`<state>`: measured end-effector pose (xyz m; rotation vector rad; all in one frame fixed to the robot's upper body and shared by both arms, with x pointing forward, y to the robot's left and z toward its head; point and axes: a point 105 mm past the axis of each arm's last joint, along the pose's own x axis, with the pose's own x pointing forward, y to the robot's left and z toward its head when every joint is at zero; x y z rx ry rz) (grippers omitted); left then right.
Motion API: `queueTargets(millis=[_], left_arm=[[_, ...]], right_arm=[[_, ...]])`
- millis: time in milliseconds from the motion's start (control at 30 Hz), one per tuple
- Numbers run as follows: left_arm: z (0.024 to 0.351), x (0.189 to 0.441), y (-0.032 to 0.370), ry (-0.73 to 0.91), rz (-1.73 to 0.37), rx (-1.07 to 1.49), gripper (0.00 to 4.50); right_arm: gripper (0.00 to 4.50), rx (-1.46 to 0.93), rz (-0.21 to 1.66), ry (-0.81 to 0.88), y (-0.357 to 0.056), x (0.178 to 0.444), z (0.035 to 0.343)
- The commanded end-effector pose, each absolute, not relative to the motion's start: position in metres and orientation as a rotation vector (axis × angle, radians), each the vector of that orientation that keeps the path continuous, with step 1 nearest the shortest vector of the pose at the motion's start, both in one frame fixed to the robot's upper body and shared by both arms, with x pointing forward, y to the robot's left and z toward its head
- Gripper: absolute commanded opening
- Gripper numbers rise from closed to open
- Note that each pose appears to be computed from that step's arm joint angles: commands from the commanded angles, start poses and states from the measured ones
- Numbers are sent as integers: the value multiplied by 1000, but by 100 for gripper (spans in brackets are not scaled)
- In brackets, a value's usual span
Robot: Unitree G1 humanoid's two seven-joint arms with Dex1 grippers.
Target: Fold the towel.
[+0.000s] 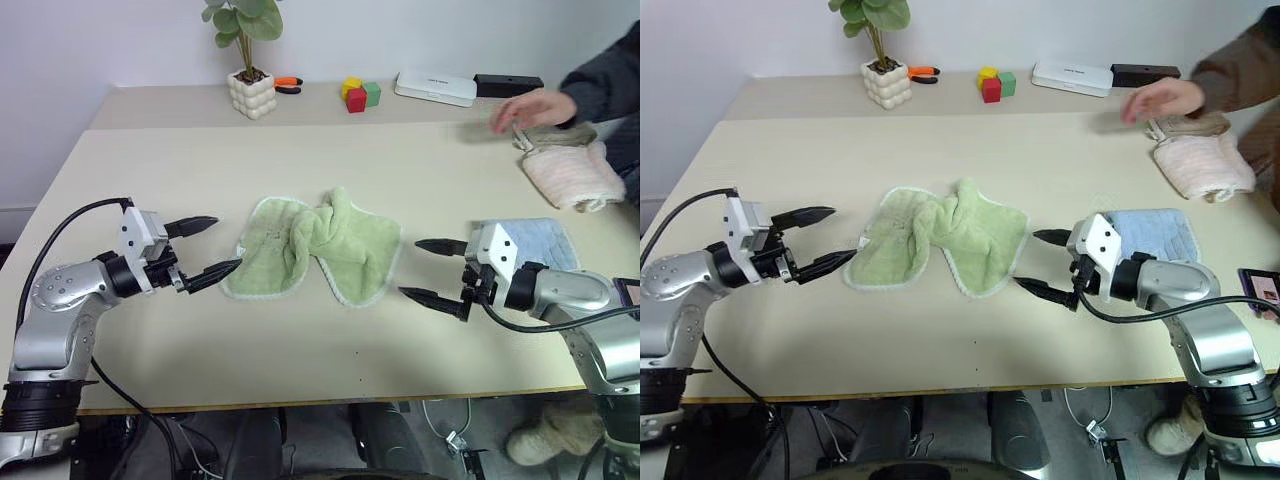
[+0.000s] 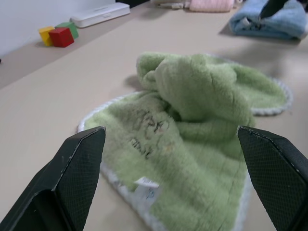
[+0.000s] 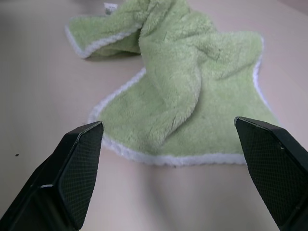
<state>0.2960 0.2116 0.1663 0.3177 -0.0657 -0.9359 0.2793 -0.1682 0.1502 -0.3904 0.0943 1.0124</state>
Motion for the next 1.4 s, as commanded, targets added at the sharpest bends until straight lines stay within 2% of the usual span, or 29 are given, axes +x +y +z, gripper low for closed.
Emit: queueTargets(millis=[33,200,533,900,1133,1233,1400], left_arm=[[177,297,214,-108,-936,347,450],[169,284,214,-50,-993,362,450],[139,266,249,63,-997,551,450],[103,289,220,3,-1019,576,450],[69,296,198,127,-1155,556,450],[54,294,196,211,-1203,557,358],[55,298,191,221,-1216,505,111]], right_arm=[[443,-404,1023,16,-159,279,165],[443,-371,1022,-8,-156,282,171],[443,-328,1071,-60,-122,295,165],[443,-254,1069,-135,-96,288,170],[443,-240,1020,-165,-97,285,173],[450,-245,997,-174,-98,285,175],[450,-242,967,-174,-99,282,173]])
